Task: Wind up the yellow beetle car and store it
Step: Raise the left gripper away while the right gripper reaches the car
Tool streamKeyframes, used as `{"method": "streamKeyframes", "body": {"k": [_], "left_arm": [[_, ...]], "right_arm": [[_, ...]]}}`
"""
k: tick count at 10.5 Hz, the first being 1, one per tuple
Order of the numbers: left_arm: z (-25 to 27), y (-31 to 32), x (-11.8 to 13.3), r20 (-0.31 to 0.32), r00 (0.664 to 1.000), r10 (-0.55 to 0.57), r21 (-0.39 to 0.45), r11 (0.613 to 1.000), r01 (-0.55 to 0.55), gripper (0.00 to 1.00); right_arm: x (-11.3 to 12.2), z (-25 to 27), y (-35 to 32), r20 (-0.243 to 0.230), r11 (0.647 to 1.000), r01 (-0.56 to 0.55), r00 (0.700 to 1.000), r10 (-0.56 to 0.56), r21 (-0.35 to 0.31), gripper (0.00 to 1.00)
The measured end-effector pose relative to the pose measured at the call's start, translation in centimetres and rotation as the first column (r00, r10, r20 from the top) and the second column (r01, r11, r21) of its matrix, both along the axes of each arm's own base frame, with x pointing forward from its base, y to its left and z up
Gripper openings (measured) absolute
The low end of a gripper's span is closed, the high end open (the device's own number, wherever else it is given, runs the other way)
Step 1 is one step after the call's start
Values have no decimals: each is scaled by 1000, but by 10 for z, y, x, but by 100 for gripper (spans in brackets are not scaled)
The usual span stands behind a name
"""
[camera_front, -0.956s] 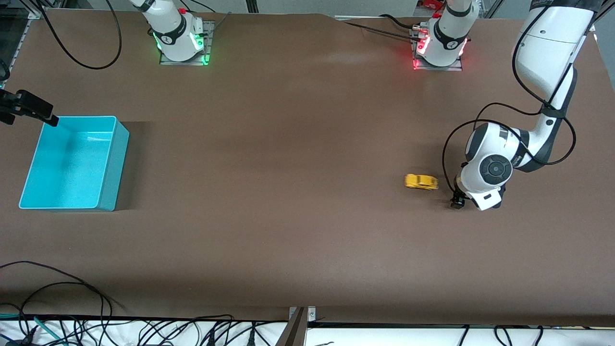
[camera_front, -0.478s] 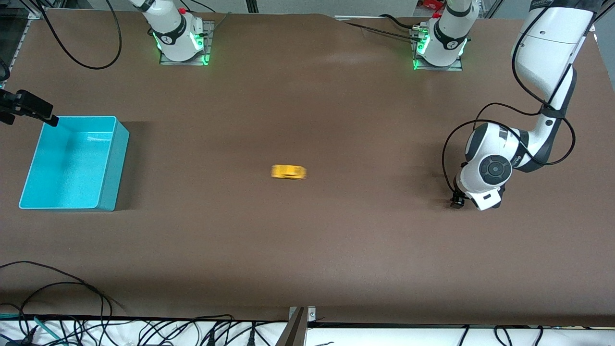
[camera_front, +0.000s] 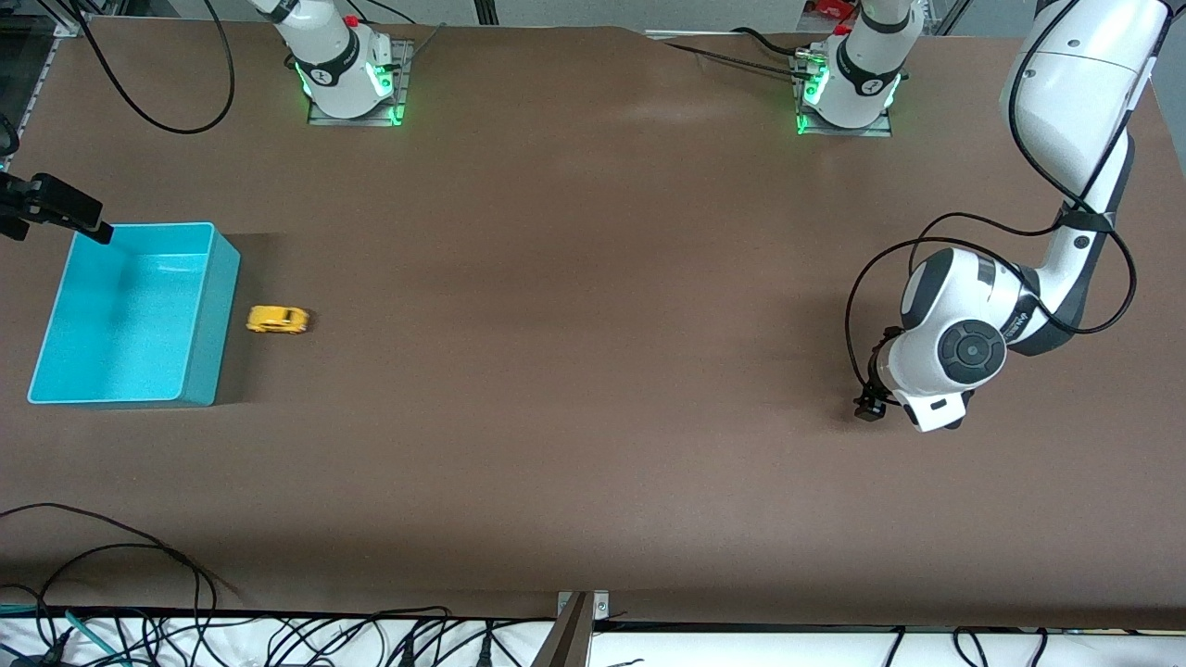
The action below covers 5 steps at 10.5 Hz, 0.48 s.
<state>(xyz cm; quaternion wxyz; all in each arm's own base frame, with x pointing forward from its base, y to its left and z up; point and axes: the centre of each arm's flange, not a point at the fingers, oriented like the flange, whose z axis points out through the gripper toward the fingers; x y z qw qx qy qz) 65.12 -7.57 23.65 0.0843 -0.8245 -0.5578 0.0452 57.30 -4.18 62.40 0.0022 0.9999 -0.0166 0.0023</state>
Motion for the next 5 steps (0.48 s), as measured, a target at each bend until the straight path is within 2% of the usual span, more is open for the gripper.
{"method": "streamKeyframes", "body": {"k": [5], "left_arm": [[11, 5, 11, 16, 1000, 9, -2, 1000, -9, 100]], "right_arm": [[0, 0, 0, 0, 1000, 0, 1000, 0, 0, 100]]}}
